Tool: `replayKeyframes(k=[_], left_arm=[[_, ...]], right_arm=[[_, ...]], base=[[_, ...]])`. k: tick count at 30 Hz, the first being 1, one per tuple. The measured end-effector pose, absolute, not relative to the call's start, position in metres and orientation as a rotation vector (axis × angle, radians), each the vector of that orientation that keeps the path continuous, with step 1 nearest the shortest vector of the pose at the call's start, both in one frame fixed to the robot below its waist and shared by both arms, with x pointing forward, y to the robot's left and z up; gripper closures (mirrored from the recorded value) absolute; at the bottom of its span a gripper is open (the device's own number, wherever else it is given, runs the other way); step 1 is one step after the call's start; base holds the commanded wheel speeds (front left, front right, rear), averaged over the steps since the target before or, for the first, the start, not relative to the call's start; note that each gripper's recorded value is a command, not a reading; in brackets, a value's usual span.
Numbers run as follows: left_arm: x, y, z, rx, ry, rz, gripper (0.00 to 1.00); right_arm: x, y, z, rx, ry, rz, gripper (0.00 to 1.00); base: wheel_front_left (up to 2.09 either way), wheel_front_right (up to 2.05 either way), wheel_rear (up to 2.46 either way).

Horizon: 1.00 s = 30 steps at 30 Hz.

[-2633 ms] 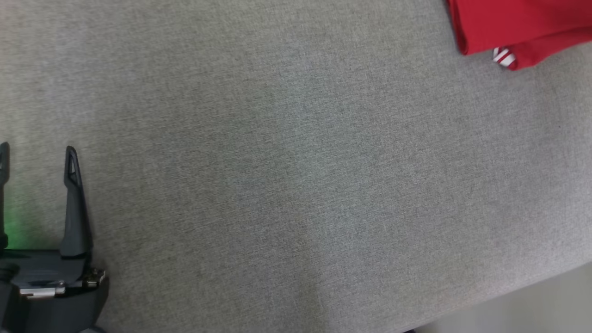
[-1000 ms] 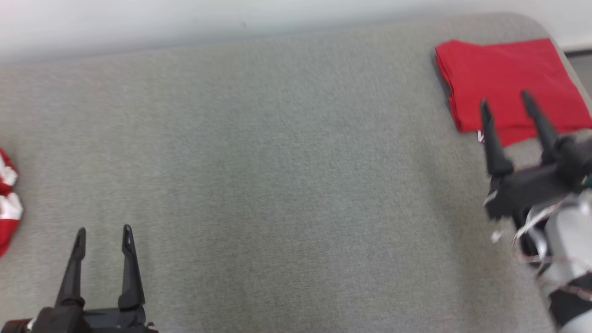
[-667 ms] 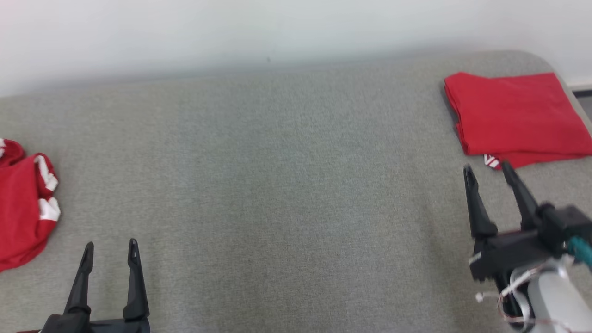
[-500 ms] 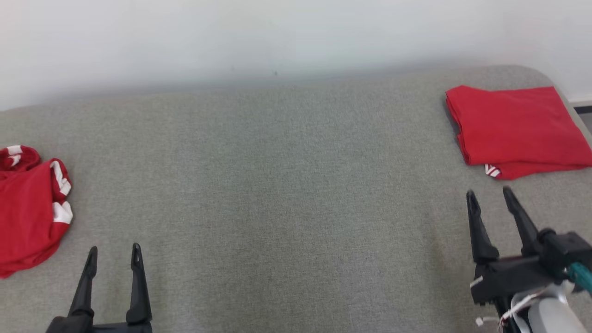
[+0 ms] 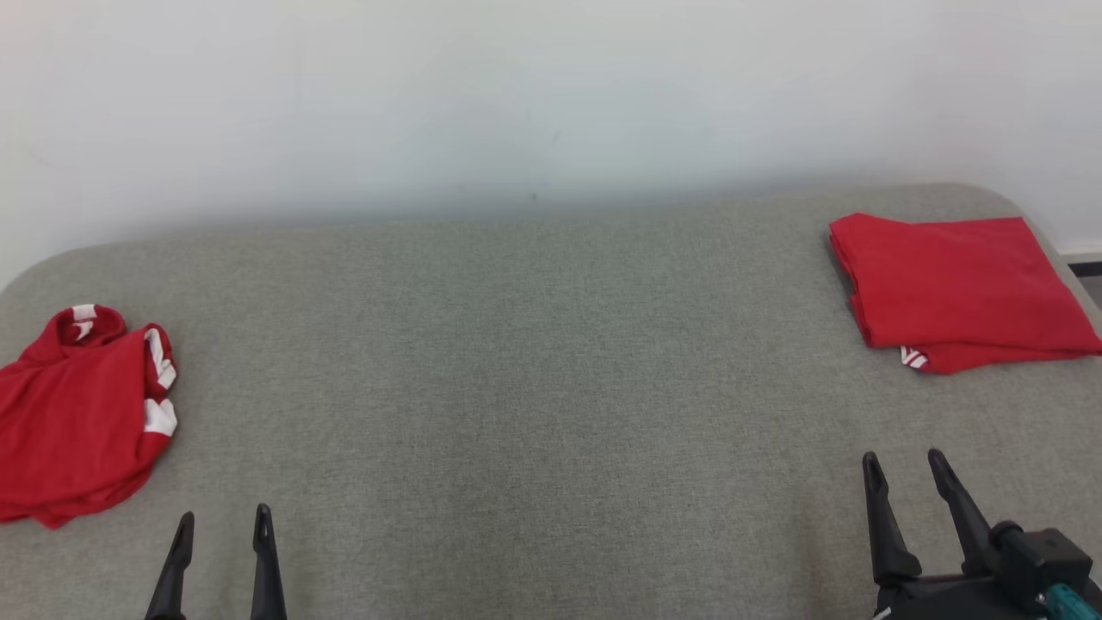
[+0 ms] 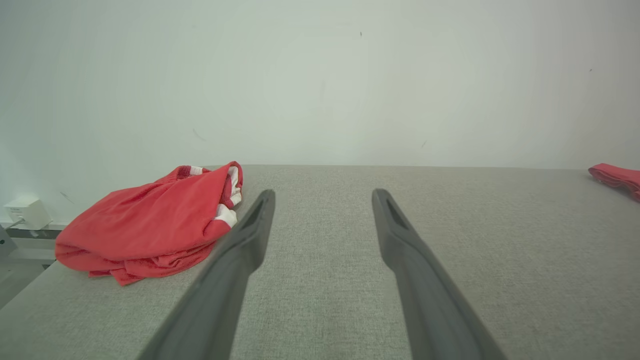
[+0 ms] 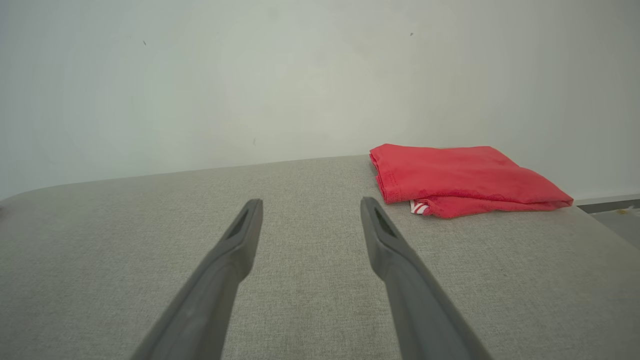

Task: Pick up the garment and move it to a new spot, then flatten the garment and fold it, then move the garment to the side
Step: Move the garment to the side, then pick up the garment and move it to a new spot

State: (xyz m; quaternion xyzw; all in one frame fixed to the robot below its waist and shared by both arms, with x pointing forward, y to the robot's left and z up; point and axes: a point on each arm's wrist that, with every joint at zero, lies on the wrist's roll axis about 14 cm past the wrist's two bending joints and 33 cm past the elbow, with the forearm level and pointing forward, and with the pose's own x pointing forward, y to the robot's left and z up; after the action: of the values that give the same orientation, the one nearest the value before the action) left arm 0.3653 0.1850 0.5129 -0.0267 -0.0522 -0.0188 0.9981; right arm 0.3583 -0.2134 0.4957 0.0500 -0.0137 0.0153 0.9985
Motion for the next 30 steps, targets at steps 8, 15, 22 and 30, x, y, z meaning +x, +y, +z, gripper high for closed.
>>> replayKeyframes(k=[8, 15, 22, 30], left_arm=[[0.356, 0.194, 0.507, -0.049, -0.088, -0.012, 0.00], [0.351, 0.198, 0.501, -0.046, -0.067, -0.001, 0.00], [0.351, 0.200, 0.499, -0.047, -0.060, 0.004, 0.00], [0.346, 0.208, 0.499, -0.046, -0.063, 0.030, 0.00]], right_arm=[[0.347, -0.205, 0.488, 0.103, -0.007, 0.044, 0.00], [0.346, -0.200, 0.485, 0.107, 0.004, 0.056, 0.00], [0.347, -0.198, 0.484, 0.108, 0.008, 0.061, 0.00], [0.347, -0.190, 0.479, 0.120, 0.021, 0.077, 0.00]], base=[[0.00, 0.00, 0.00], [0.00, 0.00, 0.00], [0.00, 0.00, 0.00], [0.00, 0.00, 0.00]])
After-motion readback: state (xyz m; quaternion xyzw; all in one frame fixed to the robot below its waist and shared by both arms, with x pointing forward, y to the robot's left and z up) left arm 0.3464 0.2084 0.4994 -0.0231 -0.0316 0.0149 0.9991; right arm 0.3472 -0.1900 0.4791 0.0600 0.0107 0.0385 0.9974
